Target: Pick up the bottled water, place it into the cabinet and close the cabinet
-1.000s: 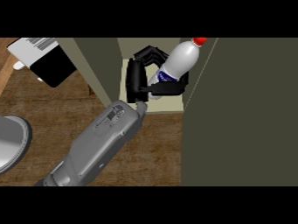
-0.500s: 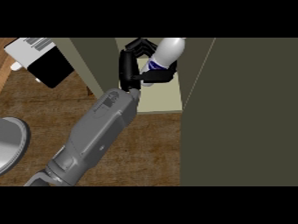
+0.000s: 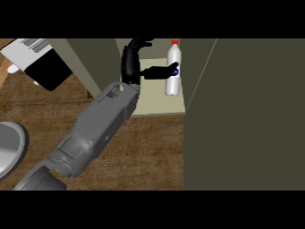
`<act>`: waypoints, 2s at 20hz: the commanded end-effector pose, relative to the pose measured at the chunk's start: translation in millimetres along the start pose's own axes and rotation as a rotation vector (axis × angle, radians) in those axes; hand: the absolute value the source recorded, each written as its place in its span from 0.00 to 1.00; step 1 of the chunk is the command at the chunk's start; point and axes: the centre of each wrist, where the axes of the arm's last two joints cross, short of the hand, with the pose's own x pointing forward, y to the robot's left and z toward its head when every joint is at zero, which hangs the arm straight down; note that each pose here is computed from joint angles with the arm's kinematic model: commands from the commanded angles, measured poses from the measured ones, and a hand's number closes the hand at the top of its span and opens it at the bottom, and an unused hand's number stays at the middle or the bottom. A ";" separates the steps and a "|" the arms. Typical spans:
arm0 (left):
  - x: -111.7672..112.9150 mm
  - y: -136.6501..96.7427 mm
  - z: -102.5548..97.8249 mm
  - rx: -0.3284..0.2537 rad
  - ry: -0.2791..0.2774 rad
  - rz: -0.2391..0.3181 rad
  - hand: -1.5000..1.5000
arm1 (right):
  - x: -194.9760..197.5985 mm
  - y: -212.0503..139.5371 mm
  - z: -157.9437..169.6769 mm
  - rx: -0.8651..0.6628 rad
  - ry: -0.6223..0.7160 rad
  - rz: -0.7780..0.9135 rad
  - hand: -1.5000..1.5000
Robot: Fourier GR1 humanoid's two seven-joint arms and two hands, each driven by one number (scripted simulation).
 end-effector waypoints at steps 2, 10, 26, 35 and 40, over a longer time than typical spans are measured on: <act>-4.2 3.3 -7.7 0.004 0.011 -0.068 0.00 | 17.9 8.0 -6.4 0.020 -0.062 -0.021 0.00; 4.2 16.2 -23.8 -0.006 -0.012 0.037 0.00 | 20.8 11.6 -8.7 0.016 -0.046 -0.007 0.00; 24.3 -7.2 10.0 -0.215 -0.065 0.348 0.00 | 35.6 13.5 -4.3 0.027 -0.038 0.011 0.00; 17.9 8.0 71.2 -0.253 -0.043 0.436 0.00 | 32.6 13.6 -20.2 0.016 -0.044 0.003 0.00; 38.5 8.1 120.8 -0.264 -0.035 0.484 0.00 | 22.8 19.1 -20.6 0.001 -0.040 -0.001 0.00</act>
